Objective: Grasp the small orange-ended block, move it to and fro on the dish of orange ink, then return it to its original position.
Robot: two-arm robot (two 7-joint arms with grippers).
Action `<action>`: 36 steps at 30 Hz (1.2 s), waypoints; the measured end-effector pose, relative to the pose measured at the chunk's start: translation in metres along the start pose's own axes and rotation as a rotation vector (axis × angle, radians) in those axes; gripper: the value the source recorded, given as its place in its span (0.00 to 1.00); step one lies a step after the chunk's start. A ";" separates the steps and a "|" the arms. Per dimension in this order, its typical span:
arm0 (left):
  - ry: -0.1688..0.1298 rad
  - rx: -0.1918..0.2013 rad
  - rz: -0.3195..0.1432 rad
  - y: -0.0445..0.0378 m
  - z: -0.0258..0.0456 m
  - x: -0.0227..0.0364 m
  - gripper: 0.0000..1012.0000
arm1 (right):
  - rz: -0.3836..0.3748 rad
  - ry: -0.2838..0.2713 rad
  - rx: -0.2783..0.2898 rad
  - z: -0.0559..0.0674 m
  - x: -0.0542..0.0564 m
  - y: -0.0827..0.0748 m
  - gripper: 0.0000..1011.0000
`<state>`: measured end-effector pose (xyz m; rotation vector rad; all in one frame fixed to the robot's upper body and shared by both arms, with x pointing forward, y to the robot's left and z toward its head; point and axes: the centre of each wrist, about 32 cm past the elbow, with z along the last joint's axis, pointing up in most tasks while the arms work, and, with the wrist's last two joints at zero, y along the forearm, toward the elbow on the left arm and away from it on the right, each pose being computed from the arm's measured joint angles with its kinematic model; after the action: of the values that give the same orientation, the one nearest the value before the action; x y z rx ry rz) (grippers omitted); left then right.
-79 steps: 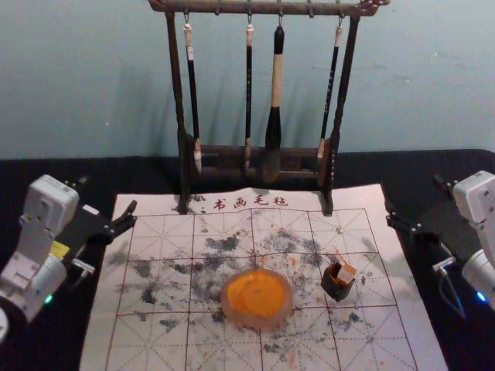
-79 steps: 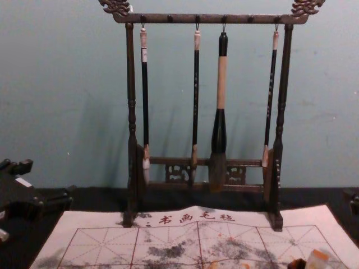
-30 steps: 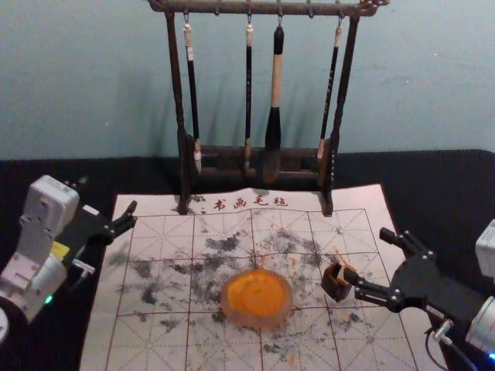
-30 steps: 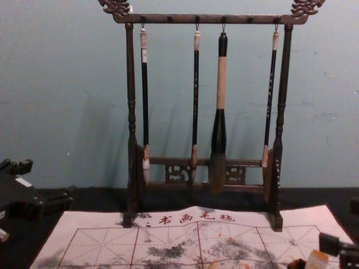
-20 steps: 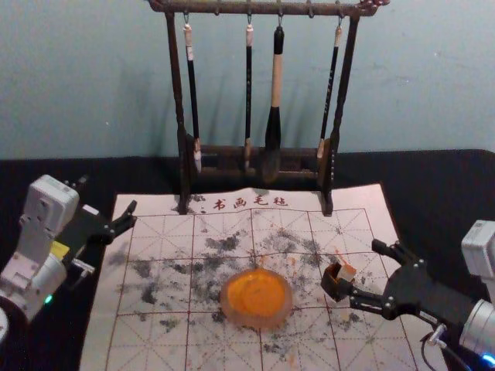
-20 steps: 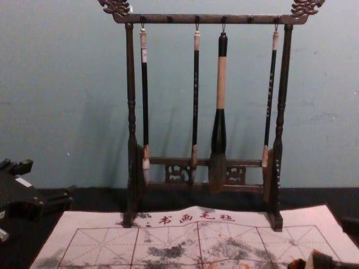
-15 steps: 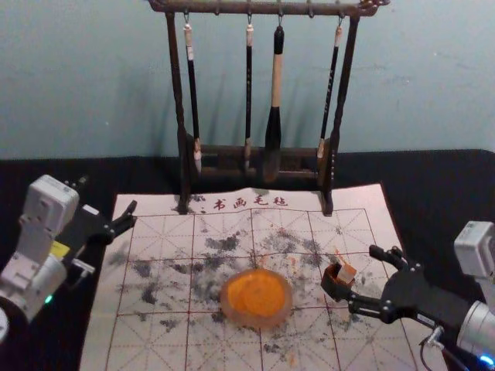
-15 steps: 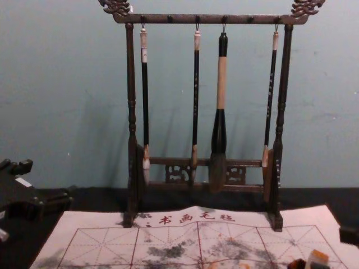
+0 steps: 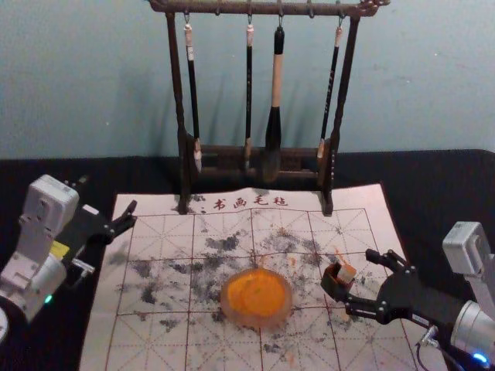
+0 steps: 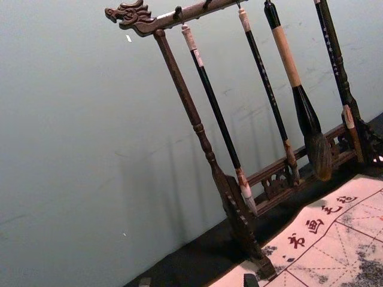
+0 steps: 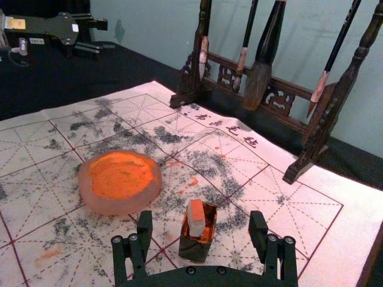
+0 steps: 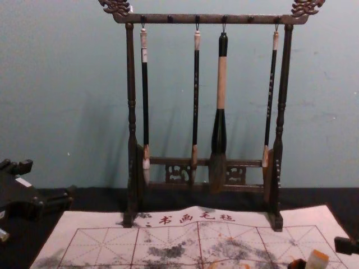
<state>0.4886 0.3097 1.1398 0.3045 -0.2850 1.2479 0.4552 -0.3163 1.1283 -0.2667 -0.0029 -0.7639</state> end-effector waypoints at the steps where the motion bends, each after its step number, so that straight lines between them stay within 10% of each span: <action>1: 0.000 0.000 0.000 0.0000 0.0000 0.0000 0.99 | -0.001 0.001 -0.001 0.000 0.000 0.000 0.99; 36: 0.000 0.000 0.000 0.0000 0.0000 0.0000 0.99 | -0.002 0.009 -0.009 -0.002 0.001 0.003 0.90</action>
<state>0.4886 0.3097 1.1398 0.3044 -0.2851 1.2479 0.4577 -0.3153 1.1261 -0.2716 0.0089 -0.7673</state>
